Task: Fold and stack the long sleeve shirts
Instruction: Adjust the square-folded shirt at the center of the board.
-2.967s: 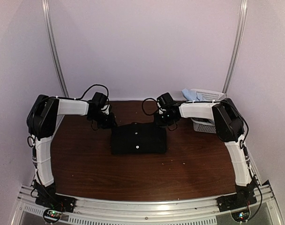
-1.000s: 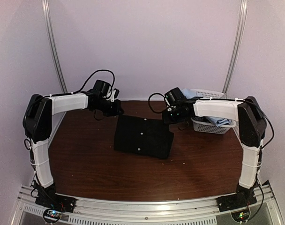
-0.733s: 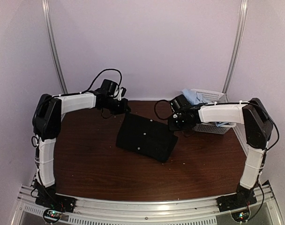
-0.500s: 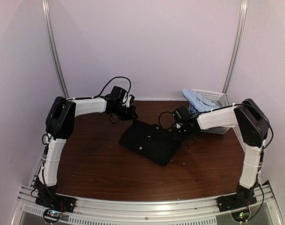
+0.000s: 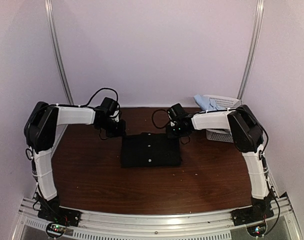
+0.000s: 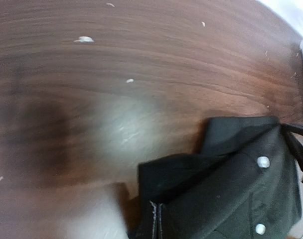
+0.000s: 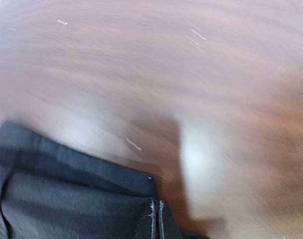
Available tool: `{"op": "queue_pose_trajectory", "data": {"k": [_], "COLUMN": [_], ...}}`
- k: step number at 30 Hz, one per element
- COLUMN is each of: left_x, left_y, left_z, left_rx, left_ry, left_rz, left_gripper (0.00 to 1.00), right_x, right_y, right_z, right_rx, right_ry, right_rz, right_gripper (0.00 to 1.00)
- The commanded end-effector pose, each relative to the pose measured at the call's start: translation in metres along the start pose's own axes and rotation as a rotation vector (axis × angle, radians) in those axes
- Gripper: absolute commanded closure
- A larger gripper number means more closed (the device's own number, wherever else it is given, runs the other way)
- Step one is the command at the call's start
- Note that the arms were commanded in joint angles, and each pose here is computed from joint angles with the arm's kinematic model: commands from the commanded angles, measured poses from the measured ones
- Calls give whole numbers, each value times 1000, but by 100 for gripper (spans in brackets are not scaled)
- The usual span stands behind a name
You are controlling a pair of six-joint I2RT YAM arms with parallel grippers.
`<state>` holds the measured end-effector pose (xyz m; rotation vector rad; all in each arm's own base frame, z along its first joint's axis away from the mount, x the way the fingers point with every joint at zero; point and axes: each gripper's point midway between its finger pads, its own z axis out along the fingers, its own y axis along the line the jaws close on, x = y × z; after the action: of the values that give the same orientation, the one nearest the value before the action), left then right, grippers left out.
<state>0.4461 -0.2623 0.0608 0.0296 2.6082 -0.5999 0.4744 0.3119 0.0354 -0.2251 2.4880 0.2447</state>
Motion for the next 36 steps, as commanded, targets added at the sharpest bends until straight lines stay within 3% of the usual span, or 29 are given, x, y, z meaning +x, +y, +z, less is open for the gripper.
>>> {"op": "queue_pose_trajectory", "data": {"k": [1,10,20,26,36], "left_x": [-22,-37,-48,-57,-73], "left_y": [12,2,-17,-25,-36], "left_z": [-55,-80,-73,-53,10], "left_rx": [-32,20,98,130,182], "left_ry": [-176,-229,-212,-187,-130], "left_rz": [-70,-10,38,64,92], "left_gripper": [100,100,100,100,100], "right_x": [-29,-78,-70,-46,10], "right_y": [29,48,38,15,-38], "right_z": [-7,-64,-91,-80,-25], "right_rx": [-8,-41,-32,7,58], "right_ry": [-5,-135,-158,-125,-26], "right_rz": [-103,-111,-86,-51,46], "right_gripper": [100,100,100,100,100]}}
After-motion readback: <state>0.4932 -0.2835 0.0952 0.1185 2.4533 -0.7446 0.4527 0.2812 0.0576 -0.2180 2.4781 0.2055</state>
